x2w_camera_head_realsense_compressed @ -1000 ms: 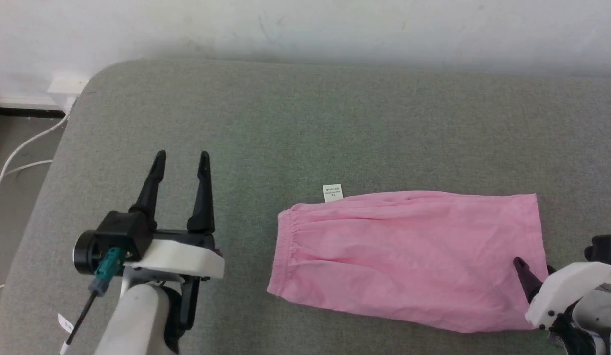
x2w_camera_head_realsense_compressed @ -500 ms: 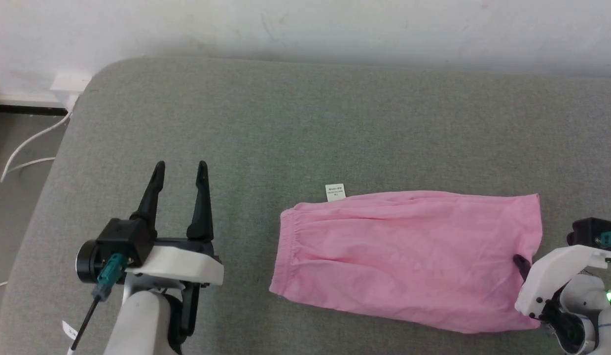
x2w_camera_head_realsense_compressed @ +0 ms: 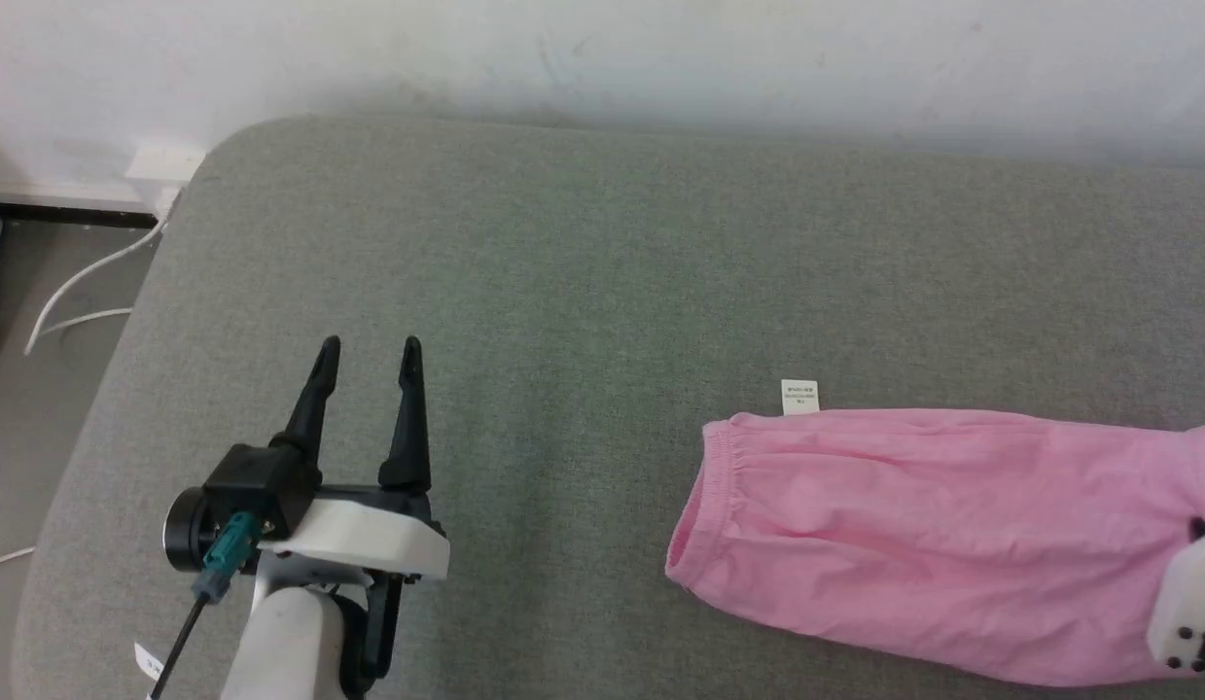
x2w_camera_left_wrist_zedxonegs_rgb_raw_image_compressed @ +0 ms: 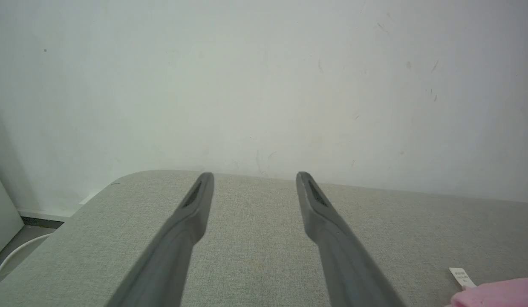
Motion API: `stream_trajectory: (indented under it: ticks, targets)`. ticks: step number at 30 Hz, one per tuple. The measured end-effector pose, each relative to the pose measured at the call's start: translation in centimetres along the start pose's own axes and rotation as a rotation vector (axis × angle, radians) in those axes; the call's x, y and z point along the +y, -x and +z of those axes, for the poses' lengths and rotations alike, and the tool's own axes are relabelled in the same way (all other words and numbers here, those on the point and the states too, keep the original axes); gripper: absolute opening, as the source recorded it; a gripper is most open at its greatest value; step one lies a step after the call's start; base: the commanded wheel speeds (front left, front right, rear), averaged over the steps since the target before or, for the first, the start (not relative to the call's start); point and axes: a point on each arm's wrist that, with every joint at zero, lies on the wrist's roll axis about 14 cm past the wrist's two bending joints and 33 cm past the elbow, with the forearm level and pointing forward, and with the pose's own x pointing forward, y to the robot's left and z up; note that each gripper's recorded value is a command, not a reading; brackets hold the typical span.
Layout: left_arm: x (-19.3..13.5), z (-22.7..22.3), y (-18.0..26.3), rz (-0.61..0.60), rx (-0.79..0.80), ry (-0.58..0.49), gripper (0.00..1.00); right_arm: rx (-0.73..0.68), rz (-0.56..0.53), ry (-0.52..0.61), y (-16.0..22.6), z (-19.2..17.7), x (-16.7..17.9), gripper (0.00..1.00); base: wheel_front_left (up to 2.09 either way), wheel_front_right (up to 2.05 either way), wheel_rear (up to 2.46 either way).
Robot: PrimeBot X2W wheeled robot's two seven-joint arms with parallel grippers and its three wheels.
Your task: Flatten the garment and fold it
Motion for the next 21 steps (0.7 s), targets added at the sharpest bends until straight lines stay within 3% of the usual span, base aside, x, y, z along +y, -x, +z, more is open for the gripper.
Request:
stream_trajectory:
  ticks: [4, 9, 16, 21]
  targets:
    - [0.2, -0.2, 0.5, 0.004, 0.009, 0.003, 1.00, -0.077, 0.099, 0.075, 1.7, 2.8, 3.7, 0.00, 0.00, 0.00, 0.00]
    - [0.5, -0.4, 0.7, 0.012, 0.016, 0.002, 1.00, -0.159, 0.342, 0.218, 5.2, 6.0, 12.1, 0.00, 0.00, 0.00, 0.00]
    - [0.7, -0.5, 0.9, 0.015, 0.020, 0.003, 1.00, -0.117, 0.642, 0.431, 8.4, 4.2, 21.5, 0.00, 0.00, 0.00, 0.00]
    - [0.9, -0.8, 0.9, 0.022, 0.028, 0.009, 1.00, -0.029, 0.764, 0.517, 8.4, 1.4, 25.7, 0.00, 0.00, 0.00, 0.00]
